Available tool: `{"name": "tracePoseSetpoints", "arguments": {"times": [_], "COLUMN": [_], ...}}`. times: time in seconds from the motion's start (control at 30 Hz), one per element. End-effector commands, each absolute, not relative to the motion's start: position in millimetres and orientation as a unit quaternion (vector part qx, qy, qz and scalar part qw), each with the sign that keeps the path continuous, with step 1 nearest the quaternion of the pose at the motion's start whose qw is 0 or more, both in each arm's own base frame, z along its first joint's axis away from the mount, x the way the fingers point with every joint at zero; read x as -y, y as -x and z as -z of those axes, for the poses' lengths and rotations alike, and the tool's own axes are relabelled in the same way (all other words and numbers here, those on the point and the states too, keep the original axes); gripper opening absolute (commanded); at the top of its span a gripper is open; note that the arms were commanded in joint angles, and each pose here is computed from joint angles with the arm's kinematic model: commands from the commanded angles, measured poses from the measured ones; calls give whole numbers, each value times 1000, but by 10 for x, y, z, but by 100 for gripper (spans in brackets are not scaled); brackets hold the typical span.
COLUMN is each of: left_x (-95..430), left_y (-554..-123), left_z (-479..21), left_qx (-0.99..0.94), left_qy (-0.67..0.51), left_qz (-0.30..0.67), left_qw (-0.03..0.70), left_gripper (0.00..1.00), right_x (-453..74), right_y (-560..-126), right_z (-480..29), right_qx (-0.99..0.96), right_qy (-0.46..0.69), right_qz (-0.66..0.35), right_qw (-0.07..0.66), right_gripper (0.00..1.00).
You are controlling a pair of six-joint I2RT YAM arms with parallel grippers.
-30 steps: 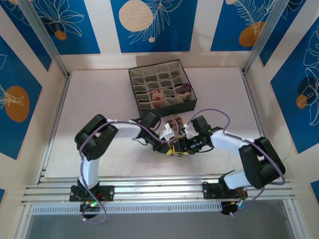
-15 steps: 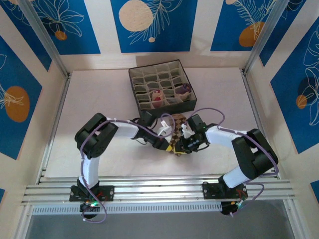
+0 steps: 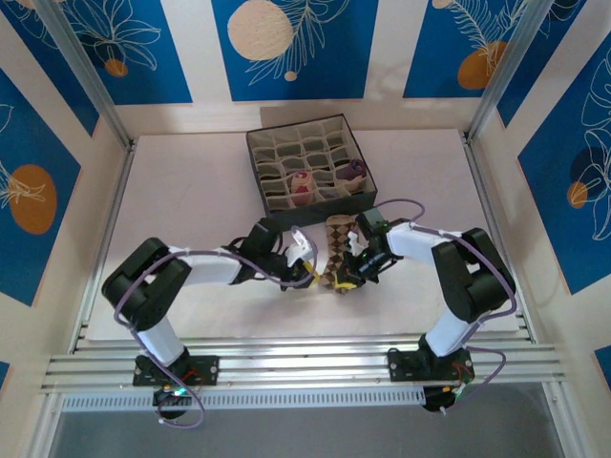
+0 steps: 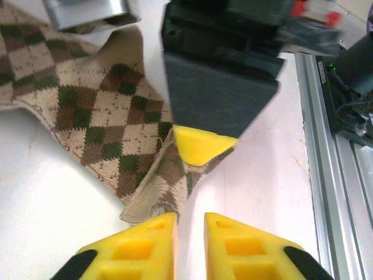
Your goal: Roll the socks
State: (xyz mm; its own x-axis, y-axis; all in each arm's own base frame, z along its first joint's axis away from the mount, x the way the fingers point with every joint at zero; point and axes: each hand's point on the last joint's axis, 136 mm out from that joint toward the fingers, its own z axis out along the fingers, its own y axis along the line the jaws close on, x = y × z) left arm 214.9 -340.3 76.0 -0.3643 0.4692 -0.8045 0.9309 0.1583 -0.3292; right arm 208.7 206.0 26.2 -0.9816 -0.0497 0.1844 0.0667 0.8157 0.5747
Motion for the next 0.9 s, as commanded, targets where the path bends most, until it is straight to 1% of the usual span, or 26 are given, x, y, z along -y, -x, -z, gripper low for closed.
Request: {"name": "tracePoseSetpoints", "arguments": {"times": [0.0, 0.03, 0.17, 0.2, 0.4, 0.57, 0.67, 0.87], "left_x": [3395, 3393, 3431, 3456, 3599, 3642, 3654, 3673], "left_y": [-2102, -2074, -1928, -1907, -1888, -1910, -1954, -1945], "left_z": [-916, -924, -862, -839, -669, -502, -436, -310], "left_qx": [-634, -619, -548, -531, -468, -450, -445, -441], "left_qy": [-572, -588, -673, -692, -760, -781, -783, -791], "left_qz": [372, 356, 253, 227, 123, 97, 78, 71], "left_qw": [364, 379, 427, 433, 433, 422, 427, 418], "left_gripper": [14, 15, 34, 36, 42, 42, 43, 44], "right_x": [-1849, -1855, -1876, -1882, -1945, -2043, -2057, -2121], "right_y": [-1936, -1929, -1921, -1922, -1899, -1846, -1813, -1772], "right_z": [-79, -85, -104, -109, -165, -266, -288, -361], "right_qx": [959, 958, 955, 954, 943, 928, 924, 912], "right_qy": [25, 24, 17, 16, 11, 5, 2, -4], "right_qz": [247, 249, 251, 252, 273, 309, 316, 341], "right_qw": [139, 142, 158, 162, 188, 206, 214, 228], "right_gripper": [4, 4, 3, 3, 3, 3, 3, 3]}}
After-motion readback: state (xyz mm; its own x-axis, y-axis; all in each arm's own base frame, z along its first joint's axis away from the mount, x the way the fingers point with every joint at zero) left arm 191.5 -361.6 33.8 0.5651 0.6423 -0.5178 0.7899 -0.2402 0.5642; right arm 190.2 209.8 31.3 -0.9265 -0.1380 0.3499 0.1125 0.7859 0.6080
